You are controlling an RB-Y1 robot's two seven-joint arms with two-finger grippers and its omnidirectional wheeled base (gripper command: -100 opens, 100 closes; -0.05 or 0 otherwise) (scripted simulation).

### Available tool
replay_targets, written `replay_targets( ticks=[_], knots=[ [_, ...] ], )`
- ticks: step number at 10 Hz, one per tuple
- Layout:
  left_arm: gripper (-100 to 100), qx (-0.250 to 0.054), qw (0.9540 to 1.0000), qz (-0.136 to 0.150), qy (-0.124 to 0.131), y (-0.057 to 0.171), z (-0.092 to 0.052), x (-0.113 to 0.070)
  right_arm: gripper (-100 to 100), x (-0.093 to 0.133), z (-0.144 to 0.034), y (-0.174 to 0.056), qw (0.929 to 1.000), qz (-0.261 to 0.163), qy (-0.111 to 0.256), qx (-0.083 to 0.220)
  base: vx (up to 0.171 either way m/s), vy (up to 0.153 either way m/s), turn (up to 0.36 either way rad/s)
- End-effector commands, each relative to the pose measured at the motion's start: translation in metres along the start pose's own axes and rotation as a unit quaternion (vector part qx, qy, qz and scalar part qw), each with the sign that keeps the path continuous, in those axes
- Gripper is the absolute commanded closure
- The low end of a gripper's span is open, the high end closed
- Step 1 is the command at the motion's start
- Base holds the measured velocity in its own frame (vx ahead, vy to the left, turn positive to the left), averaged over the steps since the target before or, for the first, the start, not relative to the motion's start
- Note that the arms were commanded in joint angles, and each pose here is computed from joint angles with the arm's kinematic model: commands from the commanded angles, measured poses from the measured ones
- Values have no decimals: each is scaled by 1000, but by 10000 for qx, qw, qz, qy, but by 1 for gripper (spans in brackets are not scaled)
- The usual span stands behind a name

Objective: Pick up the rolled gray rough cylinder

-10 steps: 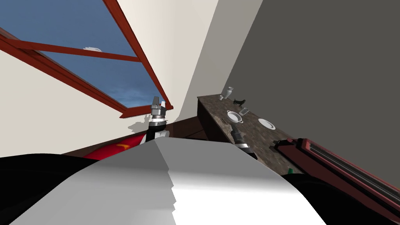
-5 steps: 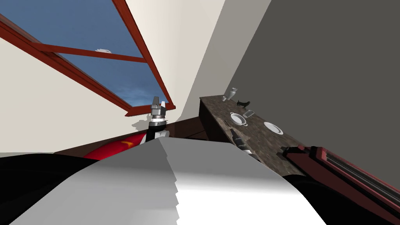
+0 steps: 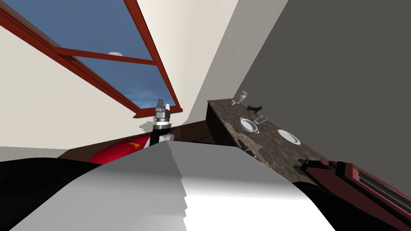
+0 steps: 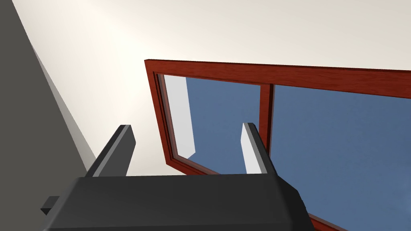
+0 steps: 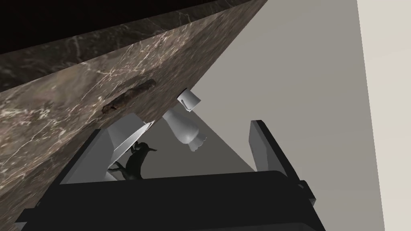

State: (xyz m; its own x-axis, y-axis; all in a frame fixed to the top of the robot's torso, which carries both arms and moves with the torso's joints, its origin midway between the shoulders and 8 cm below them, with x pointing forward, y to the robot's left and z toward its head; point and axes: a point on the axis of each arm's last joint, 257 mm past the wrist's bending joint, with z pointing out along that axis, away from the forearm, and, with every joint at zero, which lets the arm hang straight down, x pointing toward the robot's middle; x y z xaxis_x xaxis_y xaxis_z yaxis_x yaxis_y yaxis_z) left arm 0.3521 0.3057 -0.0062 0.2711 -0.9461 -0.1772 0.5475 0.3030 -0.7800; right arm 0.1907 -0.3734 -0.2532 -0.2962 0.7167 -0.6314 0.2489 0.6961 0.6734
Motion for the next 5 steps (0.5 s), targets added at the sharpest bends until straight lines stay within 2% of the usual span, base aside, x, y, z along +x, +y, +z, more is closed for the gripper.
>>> replay_targets(
  ticks=[1,2,3,4,5],
  knots=[
    [0,0,10000,0,0,0,0,0,-100,8,-15,-29,9980,-345,310,439,105,47,169],
    [0,0,10000,0,0,0,0,0,-100,12,-21,-34,9972,-355,399,522,77,37,37],
    [0,0,10000,0,0,0,0,0,-100,16,-32,-51,9933,-618,625,753,69,40,65],
    [0,0,10000,0,0,0,0,0,-100,18,-36,-54,9927,-605,655,806,53,21,36],
    [0,0,10000,0,0,0,0,0,-100,22,-51,-72,9865,-866,908,1055,58,25,67]
  ],
)
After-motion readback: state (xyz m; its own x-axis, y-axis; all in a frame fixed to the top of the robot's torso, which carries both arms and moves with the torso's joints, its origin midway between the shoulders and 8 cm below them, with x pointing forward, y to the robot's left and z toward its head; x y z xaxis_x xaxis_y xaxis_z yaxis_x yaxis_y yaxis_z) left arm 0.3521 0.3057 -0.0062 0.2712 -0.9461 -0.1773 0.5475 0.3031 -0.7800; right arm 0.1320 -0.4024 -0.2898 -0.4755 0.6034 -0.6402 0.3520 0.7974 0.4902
